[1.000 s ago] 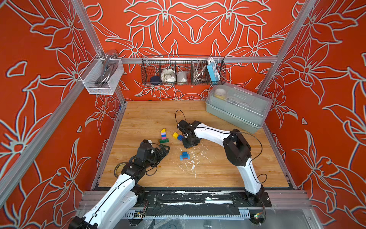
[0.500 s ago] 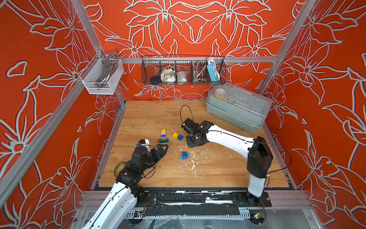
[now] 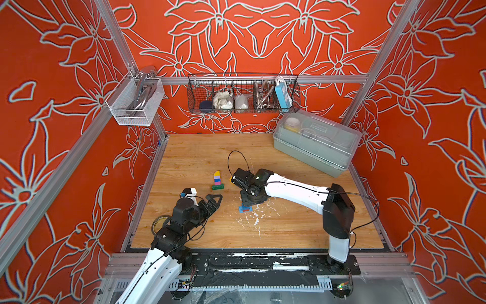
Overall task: Assemble the number 1 with lego
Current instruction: Assemble the lego brick with the lego brick.
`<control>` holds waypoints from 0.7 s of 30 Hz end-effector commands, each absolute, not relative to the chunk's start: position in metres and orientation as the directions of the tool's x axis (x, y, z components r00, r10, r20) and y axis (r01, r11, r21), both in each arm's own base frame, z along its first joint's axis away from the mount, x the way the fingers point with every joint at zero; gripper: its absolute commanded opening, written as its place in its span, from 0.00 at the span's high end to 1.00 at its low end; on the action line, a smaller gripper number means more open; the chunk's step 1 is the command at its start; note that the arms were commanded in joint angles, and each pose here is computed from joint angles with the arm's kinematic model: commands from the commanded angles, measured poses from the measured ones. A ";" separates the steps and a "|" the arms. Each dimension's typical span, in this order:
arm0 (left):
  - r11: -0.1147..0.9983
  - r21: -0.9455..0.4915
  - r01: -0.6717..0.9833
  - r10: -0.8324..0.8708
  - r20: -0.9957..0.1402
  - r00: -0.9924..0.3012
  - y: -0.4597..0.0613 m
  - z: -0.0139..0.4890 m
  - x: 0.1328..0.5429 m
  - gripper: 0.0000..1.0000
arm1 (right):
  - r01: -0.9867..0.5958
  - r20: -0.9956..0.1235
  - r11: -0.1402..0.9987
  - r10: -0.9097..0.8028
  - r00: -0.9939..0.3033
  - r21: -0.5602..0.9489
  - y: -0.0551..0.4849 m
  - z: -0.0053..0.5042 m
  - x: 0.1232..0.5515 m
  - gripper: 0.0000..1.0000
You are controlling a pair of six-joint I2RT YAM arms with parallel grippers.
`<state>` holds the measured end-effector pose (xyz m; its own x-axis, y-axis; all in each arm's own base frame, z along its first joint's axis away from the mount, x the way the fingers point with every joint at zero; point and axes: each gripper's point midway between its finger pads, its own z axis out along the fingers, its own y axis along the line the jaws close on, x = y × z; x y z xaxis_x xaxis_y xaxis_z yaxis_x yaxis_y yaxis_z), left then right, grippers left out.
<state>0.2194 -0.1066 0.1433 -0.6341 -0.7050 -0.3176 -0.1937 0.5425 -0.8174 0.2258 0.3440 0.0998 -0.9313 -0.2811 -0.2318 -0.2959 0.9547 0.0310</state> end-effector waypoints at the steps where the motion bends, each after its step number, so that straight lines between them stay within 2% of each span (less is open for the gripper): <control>1: 0.549 -0.808 -0.214 -0.710 -0.316 -0.630 -0.103 0.138 0.219 0.02 | -0.284 -0.218 0.958 -0.273 -0.937 0.024 0.350 0.094 0.224 0.83; 21: 0.550 -0.808 -0.211 -0.704 -0.312 -0.638 -0.106 0.137 0.222 0.02 | -0.291 -0.198 0.956 -0.276 -0.941 0.050 0.366 0.078 0.226 0.83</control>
<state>0.2205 -0.1072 0.1368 -0.6438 -0.7015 -0.3056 -0.2154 0.5494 -0.8073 0.2245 0.3594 0.0767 -0.9386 -0.2847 -0.1947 -0.2976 0.9539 0.0400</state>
